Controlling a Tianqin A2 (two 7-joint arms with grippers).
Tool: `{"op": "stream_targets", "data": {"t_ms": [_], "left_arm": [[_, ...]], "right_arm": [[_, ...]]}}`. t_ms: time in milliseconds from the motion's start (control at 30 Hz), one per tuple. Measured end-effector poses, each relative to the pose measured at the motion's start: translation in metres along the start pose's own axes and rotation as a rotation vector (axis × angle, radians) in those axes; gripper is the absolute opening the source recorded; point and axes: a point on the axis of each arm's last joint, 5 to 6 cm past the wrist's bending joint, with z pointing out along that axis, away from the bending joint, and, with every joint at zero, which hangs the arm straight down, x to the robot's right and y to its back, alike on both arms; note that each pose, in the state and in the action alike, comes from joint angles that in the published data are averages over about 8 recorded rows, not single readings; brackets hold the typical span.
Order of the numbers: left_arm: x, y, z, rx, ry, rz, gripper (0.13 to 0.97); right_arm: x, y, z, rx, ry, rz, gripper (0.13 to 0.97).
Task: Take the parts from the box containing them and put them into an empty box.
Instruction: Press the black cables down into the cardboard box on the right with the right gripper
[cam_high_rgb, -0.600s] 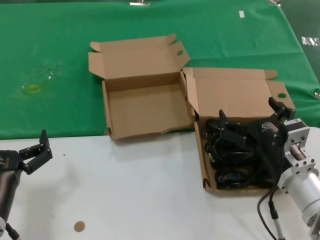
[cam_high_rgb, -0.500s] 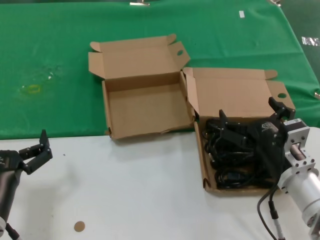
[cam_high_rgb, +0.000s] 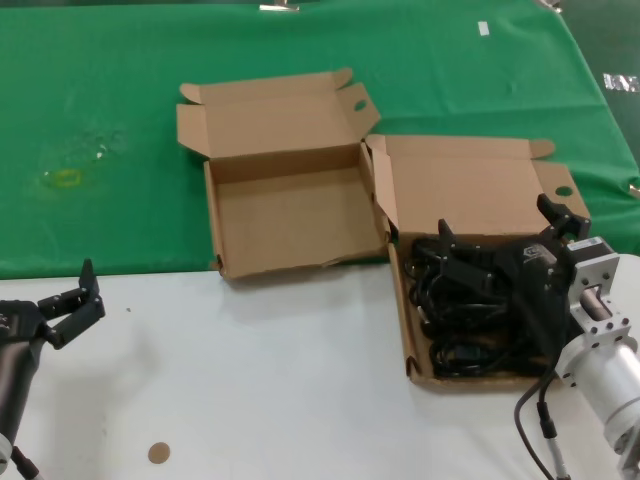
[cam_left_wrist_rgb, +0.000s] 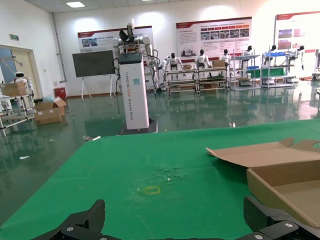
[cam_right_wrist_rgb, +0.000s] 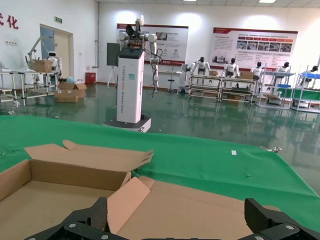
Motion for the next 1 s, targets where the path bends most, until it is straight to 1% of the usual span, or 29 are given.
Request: {"op": "stream_targets", "data": {"t_ms": [400,667,700,767,867,967,1000], "left_arm": [[0.0,0.0,0.0,0.0,0.0,0.0,0.946],[0.0,0.0,0.0,0.0,0.0,0.0,0.855],[0.0,0.0,0.0,0.0,0.0,0.0,0.855],[0.0,0.0,0.0,0.0,0.0,0.0,0.815],[0.0,0.0,0.0,0.0,0.0,0.0,0.754],[0.0,0.0,0.0,0.0,0.0,0.0,0.692],[0.0,0.0,0.0,0.0,0.0,0.0,0.692]], "right_arm": [[0.0,0.001,0.0,-0.002,0.001,0.002,0.966],[0.003,0.002,-0.003,-0.018,-0.021,0.002,0.966],[0.005,0.001,-0.003,-0.021,-0.027,-0.001,0.966],[0.009,-0.001,-0.004,-0.025,-0.044,-0.013,0.966],[0.018,-0.007,-0.004,-0.027,-0.078,-0.044,0.966],[0.032,-0.018,-0.001,-0.021,-0.126,-0.089,0.966],[0.037,-0.023,0.0,-0.019,-0.144,-0.107,0.966]]}}
